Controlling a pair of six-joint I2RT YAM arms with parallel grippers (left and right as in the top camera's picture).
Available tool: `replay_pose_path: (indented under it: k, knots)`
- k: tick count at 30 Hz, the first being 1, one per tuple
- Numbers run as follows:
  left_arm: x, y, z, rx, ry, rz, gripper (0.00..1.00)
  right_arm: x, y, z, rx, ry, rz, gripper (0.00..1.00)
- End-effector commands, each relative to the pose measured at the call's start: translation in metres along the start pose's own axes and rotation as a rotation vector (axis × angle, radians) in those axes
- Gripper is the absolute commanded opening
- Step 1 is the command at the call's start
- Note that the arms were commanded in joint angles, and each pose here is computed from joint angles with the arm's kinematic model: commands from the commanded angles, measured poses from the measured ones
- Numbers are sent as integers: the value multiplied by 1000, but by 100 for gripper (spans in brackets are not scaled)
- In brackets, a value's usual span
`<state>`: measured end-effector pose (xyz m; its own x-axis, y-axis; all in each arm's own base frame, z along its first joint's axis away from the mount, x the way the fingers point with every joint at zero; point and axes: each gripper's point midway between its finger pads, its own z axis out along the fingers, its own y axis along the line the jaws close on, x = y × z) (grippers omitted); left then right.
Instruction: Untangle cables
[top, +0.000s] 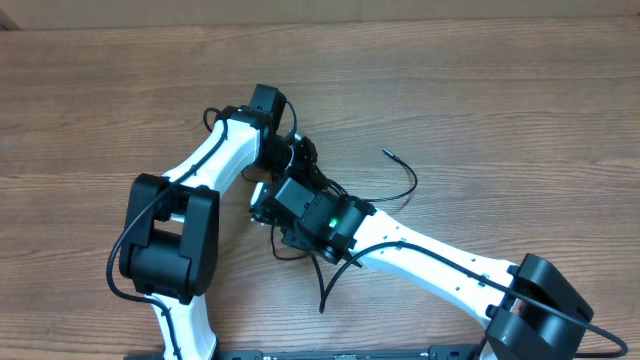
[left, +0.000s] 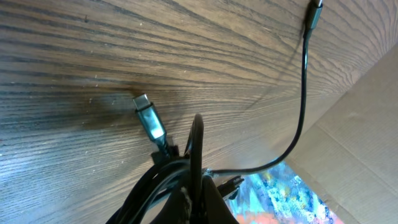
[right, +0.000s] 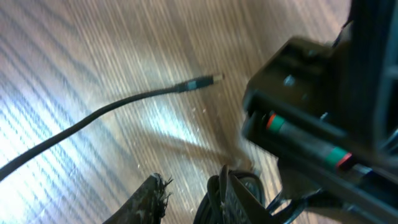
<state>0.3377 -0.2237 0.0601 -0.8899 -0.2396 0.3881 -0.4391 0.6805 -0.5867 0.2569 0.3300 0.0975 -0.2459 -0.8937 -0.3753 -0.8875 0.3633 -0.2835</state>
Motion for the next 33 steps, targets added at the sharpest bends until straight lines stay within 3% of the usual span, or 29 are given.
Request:
replay_pose_path:
  k: [1, 4, 7, 9, 14, 20, 27, 33]
  knots:
    - [0, -5, -2, 31, 21, -27, 4, 9, 4, 3, -3, 35, -12, 30]
    - [-2, -4, -2, 26, 13, -28, 4, 15, 6, 3, -10, 58, -13, 28]
    - [-8, 1, -2, -4, -19, -24, 4, 18, 7, 2, -13, 71, 3, 7]
    - [-16, 7, -3, -40, -66, -15, 4, 14, 5, 0, -8, 58, 85, 4]
    - [-39, 21, -7, -139, -187, 50, 4, 16, 1, -14, -9, 62, 232, 4]
    - [-50, 11, -8, -137, -211, 366, 4, 16, 12, -33, -176, 40, 426, 4]
    - [-50, 7, -7, -143, -205, 563, 4, 28, -22, -34, -187, 64, 830, 4]
    - [-39, -7, -7, -51, -149, 790, 4, 43, -50, -34, -251, 102, 1251, 4]
